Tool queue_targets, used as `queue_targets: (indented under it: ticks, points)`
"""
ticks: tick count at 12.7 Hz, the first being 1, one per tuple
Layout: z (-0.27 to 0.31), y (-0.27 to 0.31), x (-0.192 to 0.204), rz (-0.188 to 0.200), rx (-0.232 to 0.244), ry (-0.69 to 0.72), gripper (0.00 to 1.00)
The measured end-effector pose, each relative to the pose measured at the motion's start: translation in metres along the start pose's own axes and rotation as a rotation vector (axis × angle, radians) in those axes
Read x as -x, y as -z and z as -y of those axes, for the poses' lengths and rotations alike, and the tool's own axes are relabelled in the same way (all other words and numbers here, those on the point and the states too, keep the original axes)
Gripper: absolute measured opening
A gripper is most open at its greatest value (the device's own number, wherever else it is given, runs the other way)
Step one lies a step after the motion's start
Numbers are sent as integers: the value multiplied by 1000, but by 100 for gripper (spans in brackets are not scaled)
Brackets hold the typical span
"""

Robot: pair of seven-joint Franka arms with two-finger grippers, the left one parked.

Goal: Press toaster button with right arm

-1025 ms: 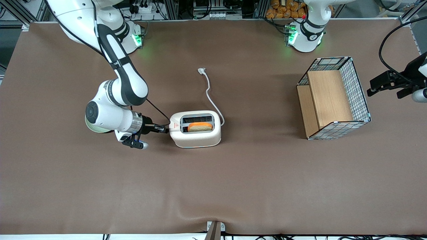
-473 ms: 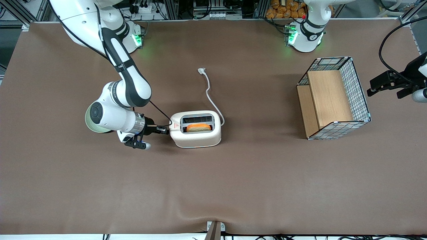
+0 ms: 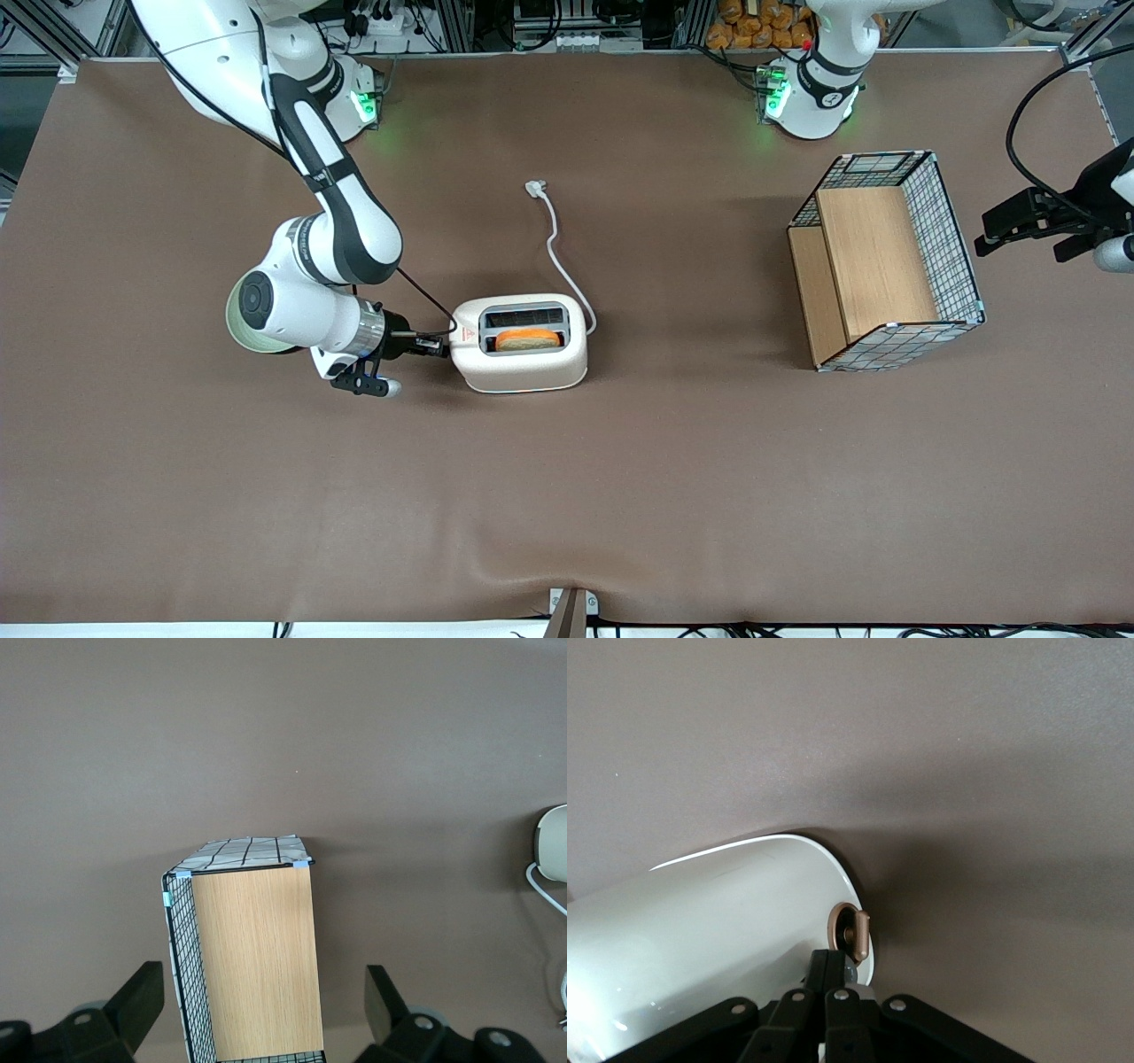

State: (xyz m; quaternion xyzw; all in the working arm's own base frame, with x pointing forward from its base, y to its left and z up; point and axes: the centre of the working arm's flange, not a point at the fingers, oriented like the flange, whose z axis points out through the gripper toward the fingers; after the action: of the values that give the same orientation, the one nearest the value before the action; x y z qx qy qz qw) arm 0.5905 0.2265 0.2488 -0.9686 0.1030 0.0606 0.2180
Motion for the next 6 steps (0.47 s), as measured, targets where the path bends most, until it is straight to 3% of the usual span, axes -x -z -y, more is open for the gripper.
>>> queue_targets:
  ticks: [6]
  points:
    - [-20, 13, -13, 25, -8, 20, 1]
